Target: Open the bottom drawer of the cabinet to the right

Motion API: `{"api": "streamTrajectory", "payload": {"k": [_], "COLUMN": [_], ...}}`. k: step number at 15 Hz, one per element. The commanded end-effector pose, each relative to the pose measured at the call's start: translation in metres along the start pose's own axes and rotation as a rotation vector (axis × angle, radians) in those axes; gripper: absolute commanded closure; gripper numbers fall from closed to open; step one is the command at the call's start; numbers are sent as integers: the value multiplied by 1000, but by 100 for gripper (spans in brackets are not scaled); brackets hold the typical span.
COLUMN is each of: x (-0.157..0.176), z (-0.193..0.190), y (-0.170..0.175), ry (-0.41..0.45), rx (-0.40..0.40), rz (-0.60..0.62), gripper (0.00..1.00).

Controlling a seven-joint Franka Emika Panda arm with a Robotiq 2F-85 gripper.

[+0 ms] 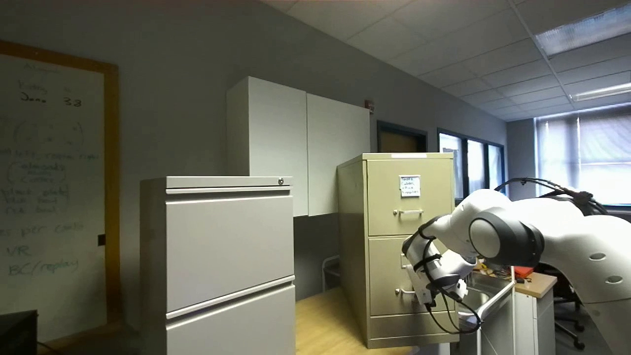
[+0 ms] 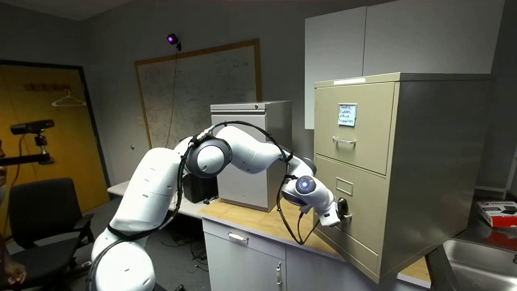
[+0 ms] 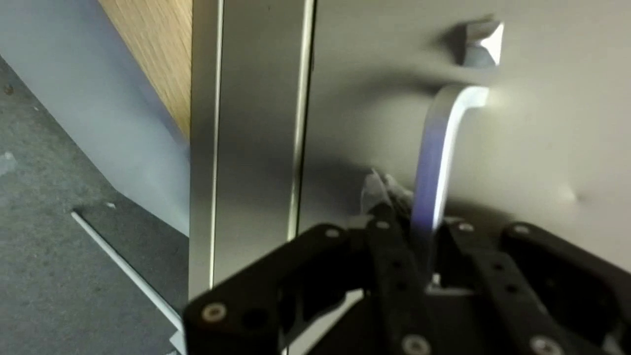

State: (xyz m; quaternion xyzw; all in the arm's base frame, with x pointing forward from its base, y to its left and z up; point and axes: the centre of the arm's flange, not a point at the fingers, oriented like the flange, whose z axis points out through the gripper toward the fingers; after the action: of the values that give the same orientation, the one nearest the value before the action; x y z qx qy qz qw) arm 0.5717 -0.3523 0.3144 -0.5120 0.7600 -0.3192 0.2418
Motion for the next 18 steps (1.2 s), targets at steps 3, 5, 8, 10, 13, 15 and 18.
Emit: {"api": "streamTrajectory", "payload": {"k": [3, 5, 8, 10, 13, 15, 18], "x": [44, 46, 35, 27, 21, 17, 11], "z": [-28, -34, -29, -31, -40, -47, -58], "y": [40, 56, 66, 73, 83, 91, 104], "ry": [-162, -187, -208, -221, -231, -233, -241], "rx": [-169, -196, -210, -213, -222, -230, -238], "rz": [109, 135, 137, 143, 159, 168, 175], "gripper": [96, 96, 96, 96, 96, 96, 96]}}
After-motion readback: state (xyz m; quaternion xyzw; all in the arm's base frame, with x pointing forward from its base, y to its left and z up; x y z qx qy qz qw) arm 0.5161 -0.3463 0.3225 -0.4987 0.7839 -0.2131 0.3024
